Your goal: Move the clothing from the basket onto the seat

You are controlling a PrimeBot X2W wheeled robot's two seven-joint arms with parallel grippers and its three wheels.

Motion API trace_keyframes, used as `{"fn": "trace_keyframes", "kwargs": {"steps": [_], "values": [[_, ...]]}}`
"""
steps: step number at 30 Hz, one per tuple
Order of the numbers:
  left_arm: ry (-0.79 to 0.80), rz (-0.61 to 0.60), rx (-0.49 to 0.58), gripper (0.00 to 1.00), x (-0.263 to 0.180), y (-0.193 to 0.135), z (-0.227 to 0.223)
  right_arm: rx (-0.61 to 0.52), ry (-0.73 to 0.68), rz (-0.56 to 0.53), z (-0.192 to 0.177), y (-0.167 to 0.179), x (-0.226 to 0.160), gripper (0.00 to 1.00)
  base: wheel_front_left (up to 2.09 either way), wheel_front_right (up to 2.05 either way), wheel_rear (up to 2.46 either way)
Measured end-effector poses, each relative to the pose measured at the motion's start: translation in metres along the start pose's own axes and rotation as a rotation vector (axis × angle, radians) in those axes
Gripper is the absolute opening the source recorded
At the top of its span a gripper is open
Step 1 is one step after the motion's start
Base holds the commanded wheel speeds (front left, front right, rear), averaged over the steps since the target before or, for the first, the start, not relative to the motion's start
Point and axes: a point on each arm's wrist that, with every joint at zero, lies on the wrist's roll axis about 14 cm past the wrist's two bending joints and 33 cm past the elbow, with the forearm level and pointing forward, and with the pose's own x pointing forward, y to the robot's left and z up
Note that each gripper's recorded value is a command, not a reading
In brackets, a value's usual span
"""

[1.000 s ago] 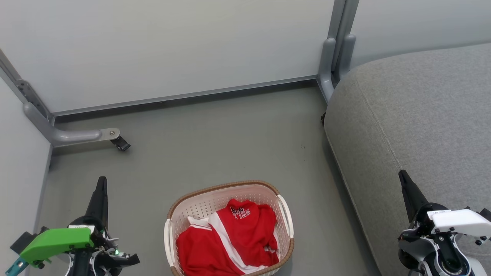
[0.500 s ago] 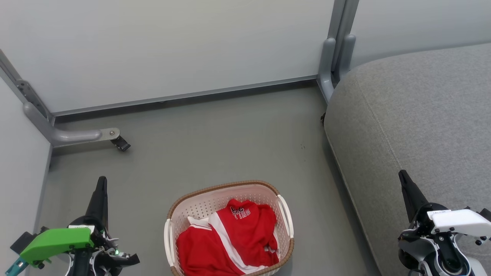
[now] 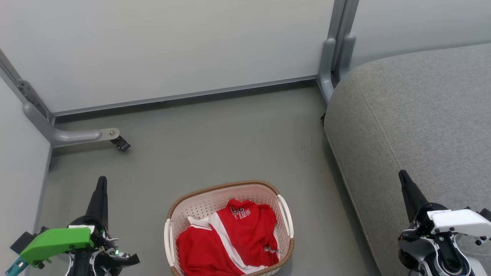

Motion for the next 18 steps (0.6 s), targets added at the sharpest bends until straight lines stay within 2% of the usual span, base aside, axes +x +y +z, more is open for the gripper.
{"fn": "trace_keyframes", "kwargs": {"steps": [2,3,4,5,9,18], "values": [[0.000,0.000,0.000,0.00,0.000,0.000,0.000,0.000,0.000,0.000,0.000,0.000,0.000,0.00,0.00,0.00,0.00],[0.000,0.003,-0.001,1.00,0.000,0.001,0.000,0.001,0.000,-0.002,0.000,-0.001,0.000,1.00,0.00,0.00,0.00],[-0.001,0.015,-0.003,0.00,-0.001,0.005,0.000,0.004,0.000,-0.013,-0.001,-0.004,-0.001,0.00,0.00,0.00,0.00],[-0.001,0.029,-0.005,1.00,-0.003,0.010,-0.001,0.007,0.000,-0.026,-0.001,-0.009,-0.003,1.00,0.00,0.00,0.00],[-0.002,0.084,-0.013,1.00,-0.012,0.028,-0.003,0.018,-0.003,-0.082,-0.004,-0.028,-0.012,1.00,0.00,0.00,0.00],[-0.021,0.060,0.058,1.00,-0.010,0.020,-0.003,-0.055,-0.023,-0.059,-0.003,-0.020,-0.010,1.00,0.00,0.00,0.00]]}}
